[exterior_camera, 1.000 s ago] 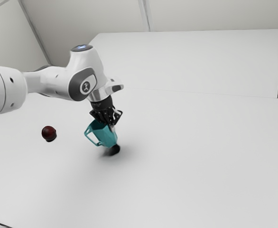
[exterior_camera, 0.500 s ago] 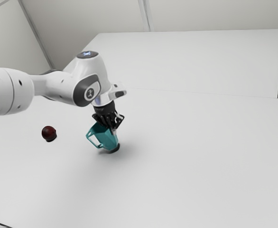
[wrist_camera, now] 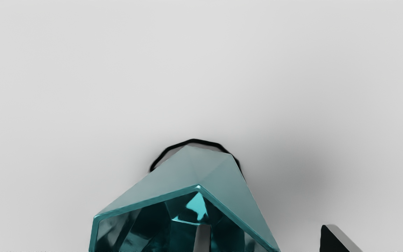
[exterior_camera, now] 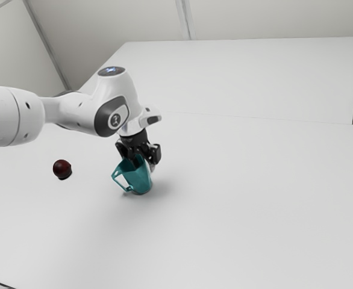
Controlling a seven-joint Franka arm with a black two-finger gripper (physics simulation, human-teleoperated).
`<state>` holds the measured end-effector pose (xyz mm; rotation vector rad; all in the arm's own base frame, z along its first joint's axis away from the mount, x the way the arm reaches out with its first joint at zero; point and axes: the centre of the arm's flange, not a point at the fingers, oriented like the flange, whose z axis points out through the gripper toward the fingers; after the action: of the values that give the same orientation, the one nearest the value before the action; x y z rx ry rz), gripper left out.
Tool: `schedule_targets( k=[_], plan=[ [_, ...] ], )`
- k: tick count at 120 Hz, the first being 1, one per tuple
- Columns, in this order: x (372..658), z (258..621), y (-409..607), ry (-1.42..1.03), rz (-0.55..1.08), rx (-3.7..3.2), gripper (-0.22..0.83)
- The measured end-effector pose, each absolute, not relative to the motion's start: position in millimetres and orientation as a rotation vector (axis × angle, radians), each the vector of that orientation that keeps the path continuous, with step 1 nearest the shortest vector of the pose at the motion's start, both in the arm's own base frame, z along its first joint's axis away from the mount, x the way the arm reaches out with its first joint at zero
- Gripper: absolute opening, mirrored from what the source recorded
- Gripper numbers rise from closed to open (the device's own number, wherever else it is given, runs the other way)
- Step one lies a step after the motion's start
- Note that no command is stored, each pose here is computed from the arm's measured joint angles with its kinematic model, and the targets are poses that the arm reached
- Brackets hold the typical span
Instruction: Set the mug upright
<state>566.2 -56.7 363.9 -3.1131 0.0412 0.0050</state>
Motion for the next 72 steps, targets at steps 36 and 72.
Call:
schedule_targets(
  k=[36, 72],
  plan=[
    [563.6, 402.3, -56.9, 0.047, -0.090, -3.116, 0.55],
    [585.0, 487.9, -56.0, 0.040, -0.218, -3.112, 0.60]
  ],
)
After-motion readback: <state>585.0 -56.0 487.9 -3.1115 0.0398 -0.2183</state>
